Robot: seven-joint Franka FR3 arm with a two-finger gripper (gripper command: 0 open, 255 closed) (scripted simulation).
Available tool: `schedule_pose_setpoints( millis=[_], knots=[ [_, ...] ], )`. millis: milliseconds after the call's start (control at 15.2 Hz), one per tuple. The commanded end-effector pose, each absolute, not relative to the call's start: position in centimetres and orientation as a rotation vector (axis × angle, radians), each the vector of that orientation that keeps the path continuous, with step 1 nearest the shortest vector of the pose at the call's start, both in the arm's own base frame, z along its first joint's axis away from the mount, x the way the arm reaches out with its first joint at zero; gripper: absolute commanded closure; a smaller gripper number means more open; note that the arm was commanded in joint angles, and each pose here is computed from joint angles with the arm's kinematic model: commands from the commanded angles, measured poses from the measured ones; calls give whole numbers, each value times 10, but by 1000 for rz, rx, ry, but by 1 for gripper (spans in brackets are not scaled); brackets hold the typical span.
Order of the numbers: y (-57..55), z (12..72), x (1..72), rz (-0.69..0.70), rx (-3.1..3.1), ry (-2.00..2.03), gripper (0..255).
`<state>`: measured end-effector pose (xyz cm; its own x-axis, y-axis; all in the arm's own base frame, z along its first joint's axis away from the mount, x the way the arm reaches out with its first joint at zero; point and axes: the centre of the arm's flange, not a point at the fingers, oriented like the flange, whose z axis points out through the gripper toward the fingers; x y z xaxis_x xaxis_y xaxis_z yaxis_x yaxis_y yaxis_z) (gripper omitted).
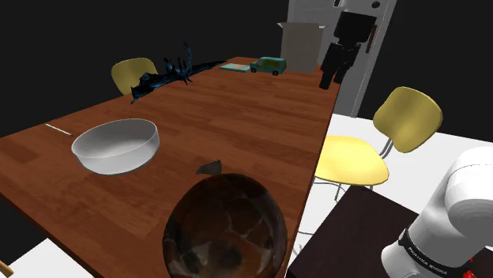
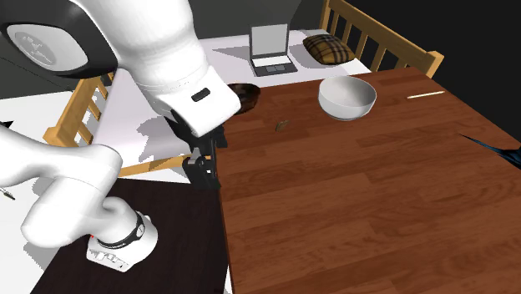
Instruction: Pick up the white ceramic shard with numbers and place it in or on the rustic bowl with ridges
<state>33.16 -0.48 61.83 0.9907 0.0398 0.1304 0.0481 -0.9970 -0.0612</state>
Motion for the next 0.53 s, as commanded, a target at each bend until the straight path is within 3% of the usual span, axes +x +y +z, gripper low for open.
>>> schedule_pose_setpoints(
  millis=[0,462],
  knots=[
    [-5,618,332,-199,-3070,-68,0],
    [89,579,284,-455,-3070,324,0]
  ],
)
